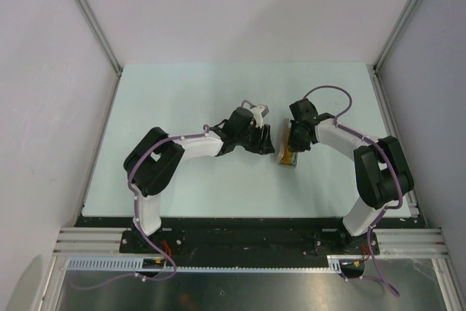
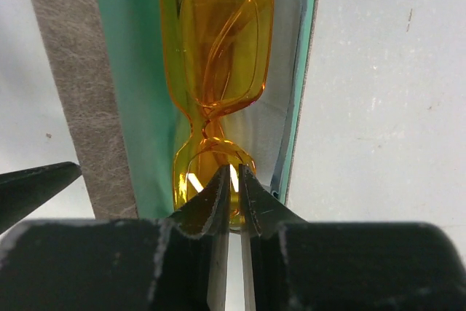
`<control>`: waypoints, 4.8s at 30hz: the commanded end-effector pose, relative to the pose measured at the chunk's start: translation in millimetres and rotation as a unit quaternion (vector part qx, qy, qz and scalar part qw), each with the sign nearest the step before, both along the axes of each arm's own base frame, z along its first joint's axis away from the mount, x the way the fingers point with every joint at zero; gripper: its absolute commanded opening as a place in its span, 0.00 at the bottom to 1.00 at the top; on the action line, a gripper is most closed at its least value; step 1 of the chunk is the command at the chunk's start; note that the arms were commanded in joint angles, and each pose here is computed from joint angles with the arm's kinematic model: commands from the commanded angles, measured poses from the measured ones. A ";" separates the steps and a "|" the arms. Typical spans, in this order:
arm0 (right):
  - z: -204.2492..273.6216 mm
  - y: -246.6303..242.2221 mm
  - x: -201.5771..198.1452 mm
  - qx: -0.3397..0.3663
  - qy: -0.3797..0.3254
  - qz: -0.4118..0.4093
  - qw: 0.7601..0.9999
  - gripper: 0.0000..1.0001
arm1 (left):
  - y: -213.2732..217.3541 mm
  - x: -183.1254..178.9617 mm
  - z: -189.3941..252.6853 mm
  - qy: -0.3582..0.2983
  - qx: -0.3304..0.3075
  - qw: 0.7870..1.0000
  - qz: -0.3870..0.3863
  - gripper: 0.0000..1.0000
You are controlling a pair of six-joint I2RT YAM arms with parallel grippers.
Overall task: Organize the sunglasses
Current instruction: Adjust the sunglasses in the sunglasses case, then close the case with sunglasses at the center of the board.
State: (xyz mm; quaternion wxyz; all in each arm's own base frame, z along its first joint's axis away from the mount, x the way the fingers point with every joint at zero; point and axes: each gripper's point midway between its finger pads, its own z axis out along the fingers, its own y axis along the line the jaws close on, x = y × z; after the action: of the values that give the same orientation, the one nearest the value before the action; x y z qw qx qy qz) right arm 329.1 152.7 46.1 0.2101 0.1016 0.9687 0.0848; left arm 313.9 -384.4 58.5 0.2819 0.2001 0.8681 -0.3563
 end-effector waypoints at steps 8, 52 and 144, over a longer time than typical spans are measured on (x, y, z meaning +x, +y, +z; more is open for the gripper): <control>-10.1 -8.9 -4.7 -0.017 0.011 0.002 1.000 0.12 | -21.9 6.3 19.5 -0.011 -0.038 0.999 -0.015 0.54; -0.9 14.0 27.0 0.045 -0.043 0.004 0.998 0.52 | -13.0 15.1 16.9 -0.034 -0.014 0.999 0.008 0.54; -31.6 -28.9 -23.0 0.078 0.012 -0.052 0.995 0.40 | -67.0 10.8 13.0 -0.028 -0.056 0.996 -0.065 0.59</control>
State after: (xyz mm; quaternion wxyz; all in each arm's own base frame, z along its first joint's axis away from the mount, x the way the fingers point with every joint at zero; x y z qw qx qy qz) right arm 317.2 92.4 22.0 0.2287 0.1865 0.9501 0.1012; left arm 318.9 -438.4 72.7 0.2816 0.2431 0.8317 -0.4123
